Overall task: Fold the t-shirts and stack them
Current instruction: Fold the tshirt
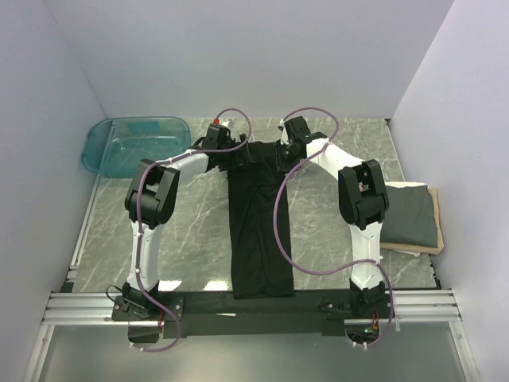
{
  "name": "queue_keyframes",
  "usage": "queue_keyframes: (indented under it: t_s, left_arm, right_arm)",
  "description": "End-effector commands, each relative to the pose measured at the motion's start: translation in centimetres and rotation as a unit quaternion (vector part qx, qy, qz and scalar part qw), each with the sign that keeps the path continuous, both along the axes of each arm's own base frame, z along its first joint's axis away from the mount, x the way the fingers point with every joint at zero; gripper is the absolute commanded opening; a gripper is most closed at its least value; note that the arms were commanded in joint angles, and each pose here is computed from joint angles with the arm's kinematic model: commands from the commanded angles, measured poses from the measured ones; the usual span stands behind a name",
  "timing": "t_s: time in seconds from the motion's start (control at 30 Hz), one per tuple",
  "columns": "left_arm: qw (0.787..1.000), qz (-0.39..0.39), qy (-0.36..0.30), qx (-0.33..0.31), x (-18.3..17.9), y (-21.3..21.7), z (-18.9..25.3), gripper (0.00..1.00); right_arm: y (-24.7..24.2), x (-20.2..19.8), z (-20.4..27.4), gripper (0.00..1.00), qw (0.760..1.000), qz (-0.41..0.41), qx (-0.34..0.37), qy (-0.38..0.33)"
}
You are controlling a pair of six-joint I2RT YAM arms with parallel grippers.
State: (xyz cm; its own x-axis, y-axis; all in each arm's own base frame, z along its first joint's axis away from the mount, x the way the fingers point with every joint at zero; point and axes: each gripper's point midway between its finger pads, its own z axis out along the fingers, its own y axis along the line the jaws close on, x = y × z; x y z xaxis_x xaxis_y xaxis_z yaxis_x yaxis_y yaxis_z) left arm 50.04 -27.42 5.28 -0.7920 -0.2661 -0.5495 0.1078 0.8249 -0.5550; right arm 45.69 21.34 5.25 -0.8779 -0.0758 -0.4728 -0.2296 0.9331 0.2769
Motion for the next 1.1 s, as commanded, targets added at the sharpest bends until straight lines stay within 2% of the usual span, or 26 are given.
queue_keyframes:
  t_s: [0.0, 0.43, 0.5, 0.53, 0.57, 0.83, 1.07]
  left_arm:
    - [1.000, -0.001, 0.004, 0.007, 0.3, 0.4, -0.9, 0.99]
    - [1.000, 0.000, 0.007, 0.007, 0.4, 0.4, -1.1, 0.99]
    - [1.000, 0.001, 0.008, 0.008, 0.3, 0.6, -1.2, 0.99]
    - [1.000, 0.002, 0.008, 0.007, 0.3, 0.6, -1.2, 1.00]
    - [1.000, 0.001, 0.008, 0.007, 0.3, 0.5, -1.3, 0.99]
    - [1.000, 0.007, 0.011, 0.011, 0.3, 1.0, -1.5, 0.99]
    - [1.000, 0.006, 0.014, 0.015, 0.2, 1.4, -1.8, 0.99]
  right_arm:
    - [1.4, 0.5, 2.3, 0.38, 0.998, 0.019, 0.045, -0.029]
    - [3.2, 1.1, 0.7, 0.35, 0.996, 0.033, 0.078, -0.017]
    - [3.6, 0.5, 0.9, 0.22, 0.995, 0.040, 0.095, -0.014]
    - [3.6, 0.2, 1.2, 0.07, 0.994, 0.040, 0.100, -0.016]
    - [3.6, 0.0, 1.2, 0.00, 0.994, 0.038, 0.101, -0.015]
    - [2.7, -1.7, 0.9, 0.00, 0.995, 0.006, 0.103, 0.003]
    - [1.1, -1.1, 1.5, 0.00, 0.995, -0.050, 0.091, -0.011]
